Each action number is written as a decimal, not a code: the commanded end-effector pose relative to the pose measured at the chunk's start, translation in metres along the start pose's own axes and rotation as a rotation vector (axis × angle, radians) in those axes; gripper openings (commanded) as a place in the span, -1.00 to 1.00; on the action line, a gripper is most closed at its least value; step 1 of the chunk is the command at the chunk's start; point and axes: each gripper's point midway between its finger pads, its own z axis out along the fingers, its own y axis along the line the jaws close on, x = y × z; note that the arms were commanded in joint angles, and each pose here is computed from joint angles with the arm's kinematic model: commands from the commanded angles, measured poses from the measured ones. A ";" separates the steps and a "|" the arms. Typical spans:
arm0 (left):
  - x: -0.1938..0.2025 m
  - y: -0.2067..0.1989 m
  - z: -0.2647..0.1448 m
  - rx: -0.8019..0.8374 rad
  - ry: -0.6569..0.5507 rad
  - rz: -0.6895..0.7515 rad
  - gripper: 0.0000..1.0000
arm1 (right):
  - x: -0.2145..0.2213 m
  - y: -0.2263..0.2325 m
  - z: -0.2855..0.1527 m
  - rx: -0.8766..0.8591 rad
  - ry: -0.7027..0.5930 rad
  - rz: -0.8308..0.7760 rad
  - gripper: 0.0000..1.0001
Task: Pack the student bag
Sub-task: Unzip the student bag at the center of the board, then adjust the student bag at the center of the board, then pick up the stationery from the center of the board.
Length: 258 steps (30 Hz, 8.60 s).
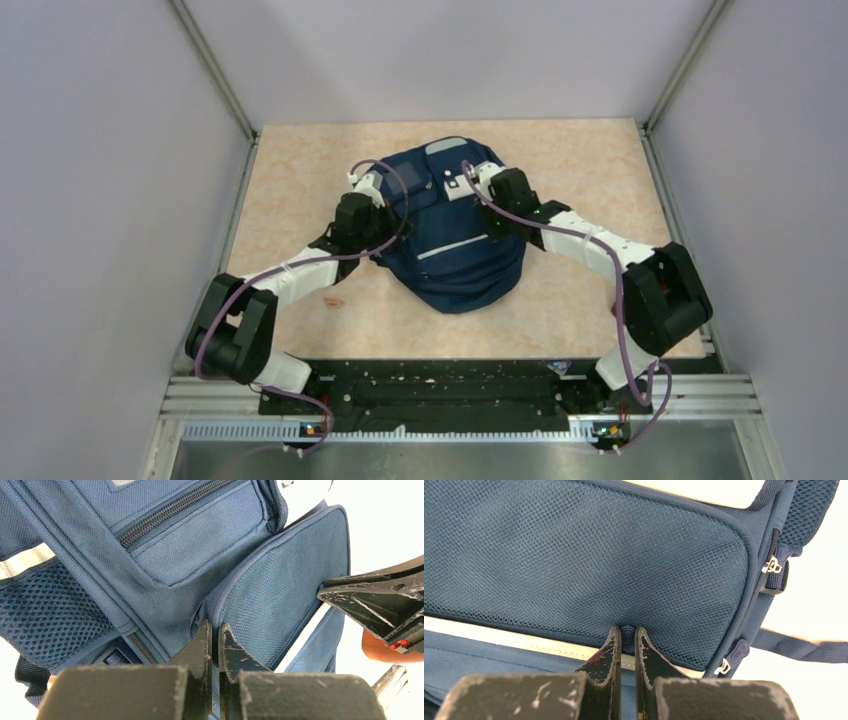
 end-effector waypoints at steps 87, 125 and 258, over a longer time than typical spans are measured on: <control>0.136 -0.124 -0.067 0.203 0.065 0.183 -0.63 | 0.129 -0.004 -0.095 0.305 -0.044 0.656 -0.07; 0.135 -0.193 0.027 0.346 -0.043 0.918 0.73 | 0.165 -0.003 -0.084 0.274 -0.154 0.726 -1.00; 0.083 0.135 -0.173 -0.695 -0.141 -0.280 0.35 | 0.069 0.004 -0.094 0.085 -0.457 0.736 -1.00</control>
